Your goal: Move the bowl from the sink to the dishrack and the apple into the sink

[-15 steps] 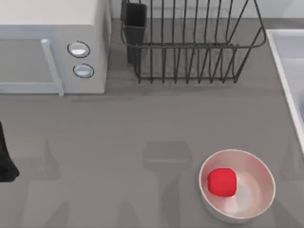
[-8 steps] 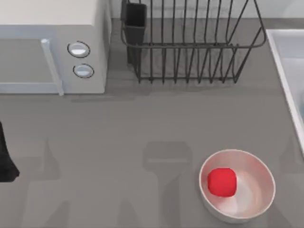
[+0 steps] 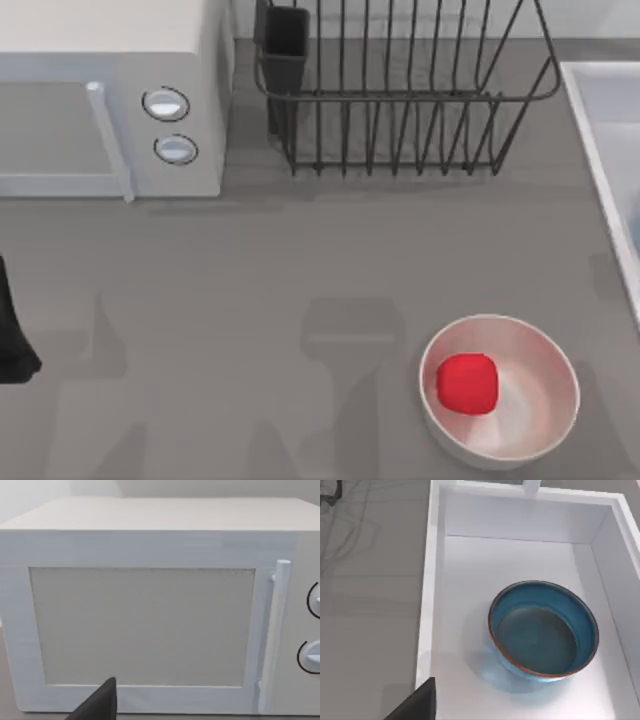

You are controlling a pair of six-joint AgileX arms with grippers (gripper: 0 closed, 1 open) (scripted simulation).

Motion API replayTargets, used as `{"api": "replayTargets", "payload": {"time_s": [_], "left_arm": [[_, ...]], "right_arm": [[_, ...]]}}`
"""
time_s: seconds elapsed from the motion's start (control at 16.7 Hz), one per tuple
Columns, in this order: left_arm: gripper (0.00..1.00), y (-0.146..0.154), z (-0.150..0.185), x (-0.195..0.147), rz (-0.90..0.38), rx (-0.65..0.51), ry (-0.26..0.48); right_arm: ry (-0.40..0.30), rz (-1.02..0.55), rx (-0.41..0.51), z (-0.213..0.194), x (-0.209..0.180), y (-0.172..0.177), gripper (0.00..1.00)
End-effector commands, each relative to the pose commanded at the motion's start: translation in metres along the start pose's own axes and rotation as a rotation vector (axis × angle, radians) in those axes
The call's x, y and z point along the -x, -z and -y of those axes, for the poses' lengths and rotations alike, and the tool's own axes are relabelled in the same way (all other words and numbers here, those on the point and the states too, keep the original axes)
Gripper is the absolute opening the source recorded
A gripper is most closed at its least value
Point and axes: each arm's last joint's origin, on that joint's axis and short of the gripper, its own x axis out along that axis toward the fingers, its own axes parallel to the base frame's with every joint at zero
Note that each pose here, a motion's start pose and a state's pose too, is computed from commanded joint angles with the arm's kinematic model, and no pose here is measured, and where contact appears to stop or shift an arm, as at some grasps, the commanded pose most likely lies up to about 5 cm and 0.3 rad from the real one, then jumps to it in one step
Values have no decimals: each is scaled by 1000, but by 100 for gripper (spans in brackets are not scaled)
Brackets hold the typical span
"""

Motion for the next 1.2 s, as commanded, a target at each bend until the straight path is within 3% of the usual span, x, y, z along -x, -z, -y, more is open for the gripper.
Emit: {"api": "replayTargets", "payload": {"time_s": [0.3,0.66,0.9,1.2], "left_arm": [[100,0,0,0,0,0,0],[100,0,0,0,0,0,0],[100,0,0,0,0,0,0],[100,0,0,0,0,0,0]], "right_arm": [[-32,-452,18,25,-81,-42,100],[-120,-882,-8,64,-204,-47,100],[-158,-999,-31,91,-270,-38,100],[-151,-977,-40,121,-314,-39,100]]}}
